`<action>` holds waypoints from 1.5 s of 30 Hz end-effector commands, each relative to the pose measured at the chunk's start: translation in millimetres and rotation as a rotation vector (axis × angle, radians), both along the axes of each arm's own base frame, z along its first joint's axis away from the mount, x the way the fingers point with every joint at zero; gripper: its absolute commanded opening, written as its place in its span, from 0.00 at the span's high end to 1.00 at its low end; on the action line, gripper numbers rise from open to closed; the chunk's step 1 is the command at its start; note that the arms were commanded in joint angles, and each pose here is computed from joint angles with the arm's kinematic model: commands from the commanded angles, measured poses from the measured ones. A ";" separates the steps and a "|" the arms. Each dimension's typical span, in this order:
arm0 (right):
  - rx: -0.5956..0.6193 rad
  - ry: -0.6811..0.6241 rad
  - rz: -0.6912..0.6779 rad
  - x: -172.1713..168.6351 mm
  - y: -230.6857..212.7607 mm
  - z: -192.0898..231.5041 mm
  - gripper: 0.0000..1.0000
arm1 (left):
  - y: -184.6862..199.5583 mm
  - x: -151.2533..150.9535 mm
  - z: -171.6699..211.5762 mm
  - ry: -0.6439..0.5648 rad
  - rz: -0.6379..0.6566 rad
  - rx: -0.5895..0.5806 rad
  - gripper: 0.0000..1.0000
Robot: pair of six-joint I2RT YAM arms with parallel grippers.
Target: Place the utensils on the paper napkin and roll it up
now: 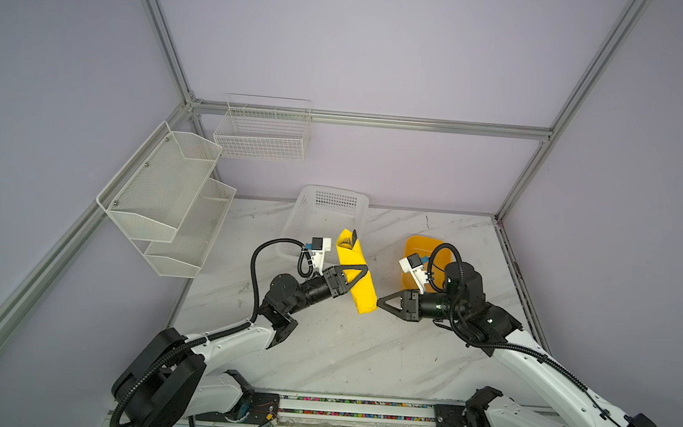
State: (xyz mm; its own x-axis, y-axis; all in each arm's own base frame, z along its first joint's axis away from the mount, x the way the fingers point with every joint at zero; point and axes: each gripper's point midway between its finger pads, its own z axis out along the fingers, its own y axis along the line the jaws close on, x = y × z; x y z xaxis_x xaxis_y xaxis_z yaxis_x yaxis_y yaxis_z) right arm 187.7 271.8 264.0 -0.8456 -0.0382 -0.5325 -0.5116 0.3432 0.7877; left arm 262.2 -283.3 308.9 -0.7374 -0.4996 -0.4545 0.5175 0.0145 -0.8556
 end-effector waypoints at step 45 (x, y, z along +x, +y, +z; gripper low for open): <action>-0.001 -0.078 -0.059 12.5 -3.2 38.5 0.88 | 10.7 -7.5 56.5 -0.153 0.023 -0.105 0.94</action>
